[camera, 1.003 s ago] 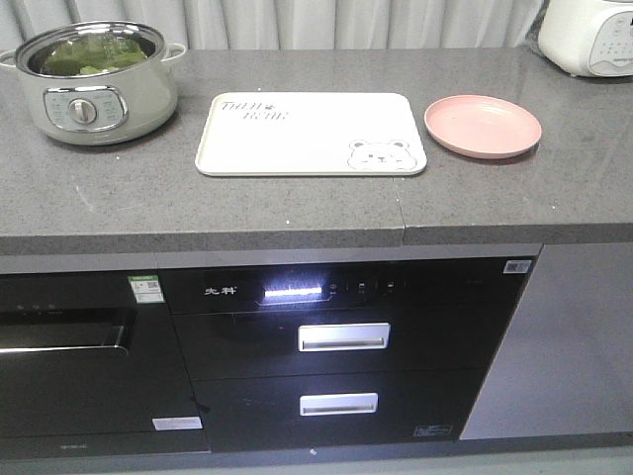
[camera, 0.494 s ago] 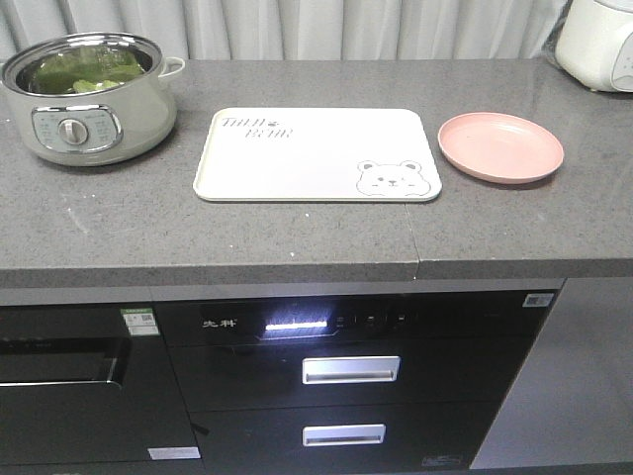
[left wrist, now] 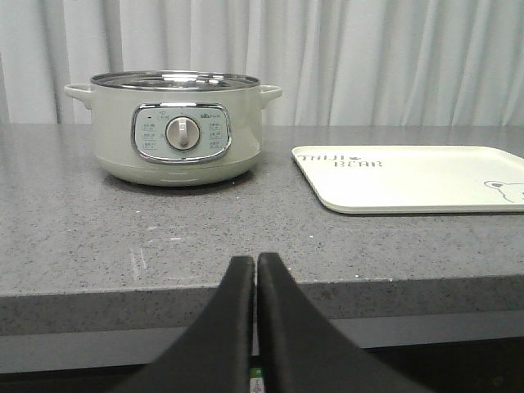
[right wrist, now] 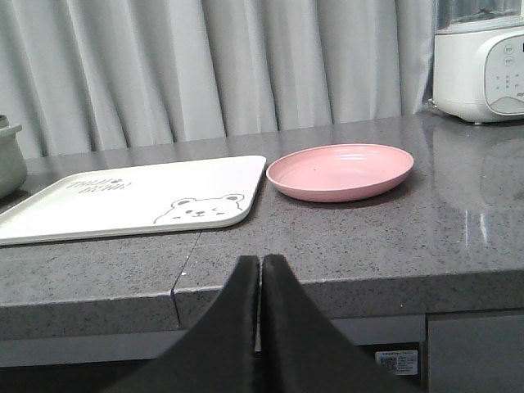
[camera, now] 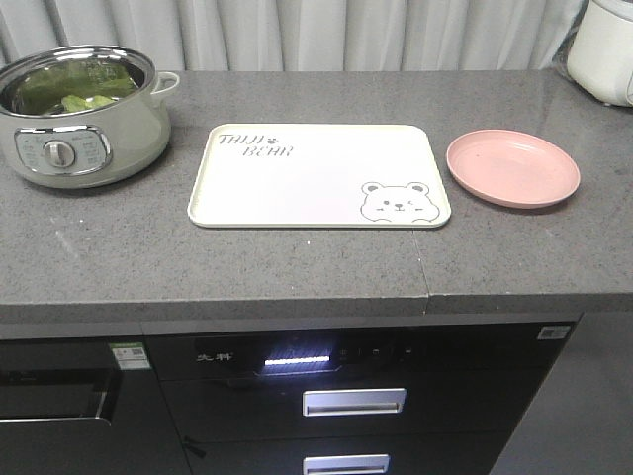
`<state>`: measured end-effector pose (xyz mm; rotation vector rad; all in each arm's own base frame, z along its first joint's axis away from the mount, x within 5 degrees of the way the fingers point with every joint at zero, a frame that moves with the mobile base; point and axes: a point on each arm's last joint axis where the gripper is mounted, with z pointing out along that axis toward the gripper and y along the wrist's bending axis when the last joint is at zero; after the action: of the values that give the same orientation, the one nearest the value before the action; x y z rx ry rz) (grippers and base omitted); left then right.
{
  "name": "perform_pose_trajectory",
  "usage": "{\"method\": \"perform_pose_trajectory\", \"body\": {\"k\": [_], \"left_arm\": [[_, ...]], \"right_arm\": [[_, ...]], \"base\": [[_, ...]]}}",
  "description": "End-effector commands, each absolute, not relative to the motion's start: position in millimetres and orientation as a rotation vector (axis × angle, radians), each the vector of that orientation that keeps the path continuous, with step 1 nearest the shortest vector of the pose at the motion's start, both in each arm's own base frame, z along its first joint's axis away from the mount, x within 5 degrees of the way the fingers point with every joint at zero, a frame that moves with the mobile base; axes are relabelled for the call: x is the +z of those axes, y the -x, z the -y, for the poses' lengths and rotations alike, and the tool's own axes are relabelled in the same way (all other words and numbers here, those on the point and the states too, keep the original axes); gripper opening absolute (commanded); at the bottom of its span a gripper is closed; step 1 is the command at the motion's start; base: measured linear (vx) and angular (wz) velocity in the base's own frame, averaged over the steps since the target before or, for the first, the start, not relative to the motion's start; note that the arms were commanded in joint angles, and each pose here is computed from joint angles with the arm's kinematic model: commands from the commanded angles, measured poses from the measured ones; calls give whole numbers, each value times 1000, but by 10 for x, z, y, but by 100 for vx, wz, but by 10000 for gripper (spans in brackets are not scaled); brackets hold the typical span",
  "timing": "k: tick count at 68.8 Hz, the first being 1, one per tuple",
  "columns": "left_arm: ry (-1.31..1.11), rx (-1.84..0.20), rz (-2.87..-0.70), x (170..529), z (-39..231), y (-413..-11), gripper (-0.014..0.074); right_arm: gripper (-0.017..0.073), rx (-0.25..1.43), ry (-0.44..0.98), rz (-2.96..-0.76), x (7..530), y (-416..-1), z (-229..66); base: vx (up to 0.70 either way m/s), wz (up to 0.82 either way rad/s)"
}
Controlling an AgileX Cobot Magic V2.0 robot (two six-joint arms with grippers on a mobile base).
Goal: Transfer vegetables to tray and serve
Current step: 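Stop the base in front of the cream tray and pink plate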
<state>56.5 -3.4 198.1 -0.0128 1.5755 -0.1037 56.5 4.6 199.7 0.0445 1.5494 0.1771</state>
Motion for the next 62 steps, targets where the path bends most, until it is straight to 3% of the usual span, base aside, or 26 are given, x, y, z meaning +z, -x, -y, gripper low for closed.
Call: {"method": "perform_pose_trajectory", "body": {"k": [1,62], "left_arm": [[24,-110,-1511,1969,30,-564,-6],[24,-110,-1511,1969,30,-564,-6]], "right_arm": [[-2,172,-38,-1479,2026,-562,-45],[-2,172,-38,-1478,2027,-562,-45]], "base": [[10,-1],[9,0]]}}
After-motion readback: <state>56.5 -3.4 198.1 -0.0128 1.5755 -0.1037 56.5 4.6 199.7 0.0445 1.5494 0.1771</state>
